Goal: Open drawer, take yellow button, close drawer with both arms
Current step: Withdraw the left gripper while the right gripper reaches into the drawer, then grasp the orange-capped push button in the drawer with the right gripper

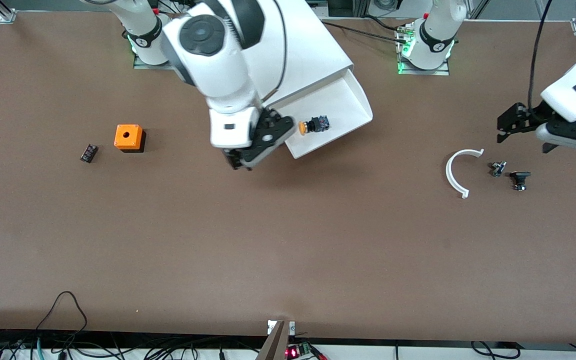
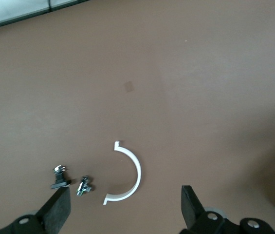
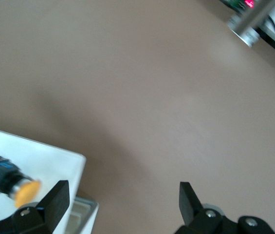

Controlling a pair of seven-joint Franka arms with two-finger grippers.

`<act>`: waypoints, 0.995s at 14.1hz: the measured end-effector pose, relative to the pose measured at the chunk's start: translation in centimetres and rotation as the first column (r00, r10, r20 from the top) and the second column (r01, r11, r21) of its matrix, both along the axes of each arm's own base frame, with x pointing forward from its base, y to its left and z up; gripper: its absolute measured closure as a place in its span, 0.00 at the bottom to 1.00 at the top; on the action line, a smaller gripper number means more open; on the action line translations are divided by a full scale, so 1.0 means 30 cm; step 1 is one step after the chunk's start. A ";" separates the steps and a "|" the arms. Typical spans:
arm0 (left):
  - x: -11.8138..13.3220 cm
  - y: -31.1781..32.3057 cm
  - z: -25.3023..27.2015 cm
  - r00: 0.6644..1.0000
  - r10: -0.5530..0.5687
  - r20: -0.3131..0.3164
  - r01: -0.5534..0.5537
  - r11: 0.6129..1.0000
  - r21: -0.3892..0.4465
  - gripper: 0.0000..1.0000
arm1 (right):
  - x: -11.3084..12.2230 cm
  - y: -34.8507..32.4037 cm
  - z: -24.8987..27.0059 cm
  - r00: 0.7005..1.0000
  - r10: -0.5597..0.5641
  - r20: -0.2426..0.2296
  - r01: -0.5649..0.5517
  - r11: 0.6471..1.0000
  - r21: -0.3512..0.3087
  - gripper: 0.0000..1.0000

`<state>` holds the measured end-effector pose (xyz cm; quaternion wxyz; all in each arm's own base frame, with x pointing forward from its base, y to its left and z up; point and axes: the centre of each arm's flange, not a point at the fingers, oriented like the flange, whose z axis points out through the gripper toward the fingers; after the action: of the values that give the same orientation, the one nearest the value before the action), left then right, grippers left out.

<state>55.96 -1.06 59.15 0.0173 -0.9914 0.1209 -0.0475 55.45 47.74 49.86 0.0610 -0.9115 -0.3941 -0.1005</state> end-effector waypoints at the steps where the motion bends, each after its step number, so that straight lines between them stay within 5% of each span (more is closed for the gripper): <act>1: 0.000 0.010 0.016 1.000 0.006 0.005 -0.006 1.000 0.002 0.00 | -0.012 0.047 -0.008 0.998 0.057 0.005 -0.057 0.998 0.010 0.00; 3: 0.000 0.025 0.027 1.000 0.016 0.007 -0.016 1.000 0.001 0.00 | -0.037 0.110 -0.035 0.975 0.221 0.019 -0.221 0.975 0.006 0.00; 6: 0.004 0.040 0.025 1.000 0.028 0.007 -0.028 1.000 0.000 0.00 | -0.066 0.155 -0.110 0.901 0.433 0.013 -0.432 0.901 -0.029 0.00; 11: 0.006 0.037 0.022 1.000 0.029 0.005 -0.029 1.000 0.000 0.00 | -0.155 0.244 -0.160 0.804 0.595 -0.004 -0.595 0.803 -0.049 0.00; 14: 0.007 0.034 0.021 1.000 0.028 0.005 -0.028 1.000 0.000 0.00 | -0.205 0.299 -0.230 0.770 0.637 -0.035 -0.638 0.768 -0.055 0.00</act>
<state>56.16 -0.04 59.79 0.0182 -0.9929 0.1068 -0.0497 49.30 56.73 42.97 0.0653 -0.7262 -0.6822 -0.0550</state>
